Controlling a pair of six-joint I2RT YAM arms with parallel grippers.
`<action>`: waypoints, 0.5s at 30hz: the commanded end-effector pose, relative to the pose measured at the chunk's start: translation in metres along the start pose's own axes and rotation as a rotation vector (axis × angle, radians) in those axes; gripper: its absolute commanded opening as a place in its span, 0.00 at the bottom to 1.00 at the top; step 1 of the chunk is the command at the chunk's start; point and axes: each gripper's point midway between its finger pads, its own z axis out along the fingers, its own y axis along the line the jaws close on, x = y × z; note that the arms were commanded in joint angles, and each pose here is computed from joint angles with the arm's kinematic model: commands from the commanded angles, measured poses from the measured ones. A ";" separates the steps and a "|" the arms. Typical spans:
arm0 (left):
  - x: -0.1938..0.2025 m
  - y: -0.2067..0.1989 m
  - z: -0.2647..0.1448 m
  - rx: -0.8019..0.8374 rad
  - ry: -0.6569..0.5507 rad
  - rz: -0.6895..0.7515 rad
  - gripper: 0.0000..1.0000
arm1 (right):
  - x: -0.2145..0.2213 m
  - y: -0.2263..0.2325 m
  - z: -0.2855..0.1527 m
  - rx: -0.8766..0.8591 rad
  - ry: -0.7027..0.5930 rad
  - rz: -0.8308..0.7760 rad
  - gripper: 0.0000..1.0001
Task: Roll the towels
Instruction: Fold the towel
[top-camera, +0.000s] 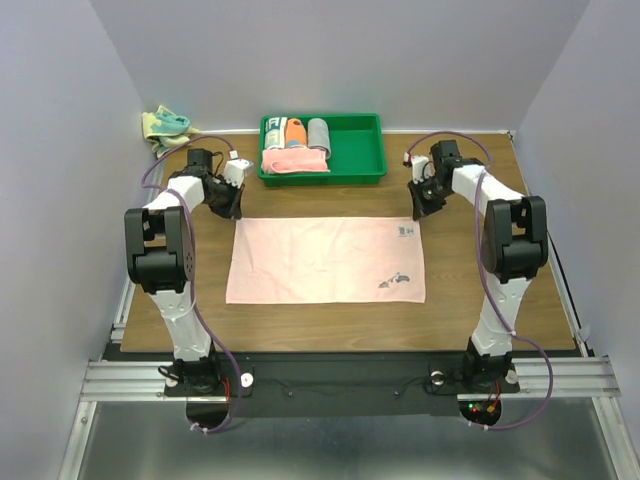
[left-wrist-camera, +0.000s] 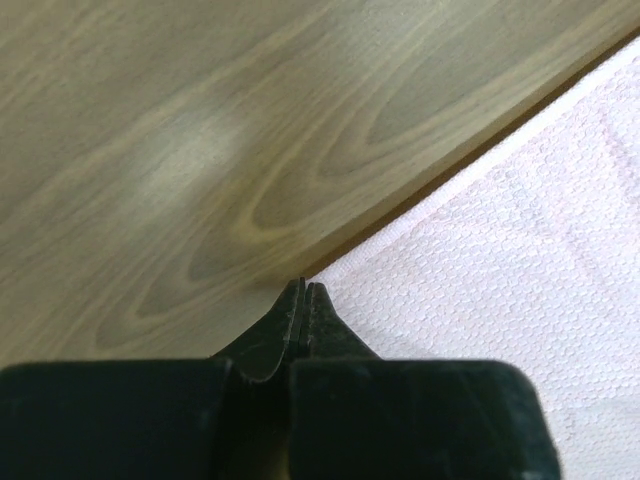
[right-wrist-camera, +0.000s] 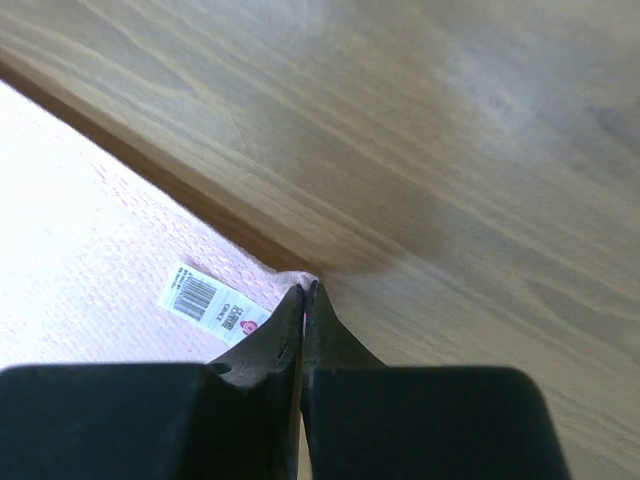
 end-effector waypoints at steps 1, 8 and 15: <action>-0.023 0.003 -0.017 -0.001 -0.059 0.020 0.00 | -0.029 -0.008 -0.018 0.007 -0.084 -0.003 0.01; -0.040 0.003 -0.033 -0.005 -0.110 0.042 0.00 | -0.048 -0.006 -0.036 0.000 -0.138 -0.028 0.00; -0.041 -0.008 -0.061 0.002 -0.146 0.113 0.00 | -0.039 0.008 -0.063 -0.008 -0.158 -0.090 0.01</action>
